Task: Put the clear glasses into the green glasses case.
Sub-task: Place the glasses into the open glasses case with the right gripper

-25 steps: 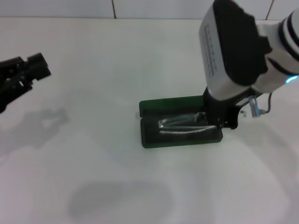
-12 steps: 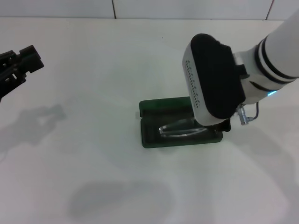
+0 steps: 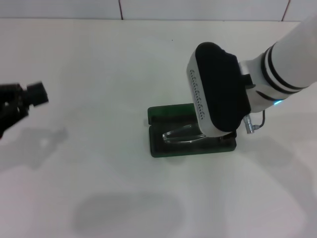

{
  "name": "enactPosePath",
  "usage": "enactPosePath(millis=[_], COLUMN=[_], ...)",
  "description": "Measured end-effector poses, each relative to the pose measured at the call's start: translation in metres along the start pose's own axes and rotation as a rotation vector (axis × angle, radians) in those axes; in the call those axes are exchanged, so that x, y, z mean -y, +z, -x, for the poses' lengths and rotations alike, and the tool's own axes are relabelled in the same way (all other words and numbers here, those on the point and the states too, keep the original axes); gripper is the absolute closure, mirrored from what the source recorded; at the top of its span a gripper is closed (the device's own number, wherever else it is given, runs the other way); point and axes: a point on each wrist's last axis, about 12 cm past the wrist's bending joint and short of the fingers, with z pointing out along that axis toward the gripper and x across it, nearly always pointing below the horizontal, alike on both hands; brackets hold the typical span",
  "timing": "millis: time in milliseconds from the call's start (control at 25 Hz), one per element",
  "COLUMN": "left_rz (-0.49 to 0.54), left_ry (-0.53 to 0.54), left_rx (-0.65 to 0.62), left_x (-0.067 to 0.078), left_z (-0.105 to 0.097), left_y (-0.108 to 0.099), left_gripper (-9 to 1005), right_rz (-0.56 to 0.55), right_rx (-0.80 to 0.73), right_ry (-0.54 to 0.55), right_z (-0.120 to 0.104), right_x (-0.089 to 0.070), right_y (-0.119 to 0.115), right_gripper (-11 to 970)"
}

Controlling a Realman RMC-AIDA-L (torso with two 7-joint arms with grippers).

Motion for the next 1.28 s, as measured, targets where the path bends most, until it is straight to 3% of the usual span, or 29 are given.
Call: enactPosePath(millis=[320, 920, 1280], left_rz=[-0.041, -0.081, -0.086], left_ry=[0.036, -0.002, -0.009], left_rx=[-0.088, -0.126, -0.121], left_x=[0.007, 0.008, 0.009], left_z=[-0.012, -0.028, -0.030], left_y=[-0.005, 0.007, 0.009], left_gripper=[914, 907, 907], right_rz=[-0.035, -0.045, -0.068], right_rx=[-0.009, -0.014, 0.012], right_ry=[-0.015, -0.040, -0.045], right_z=[0.001, 0.002, 0.007], right_x=[0.000, -0.008, -0.010], right_y=[0.005, 0.024, 0.022], right_gripper=[861, 859, 858])
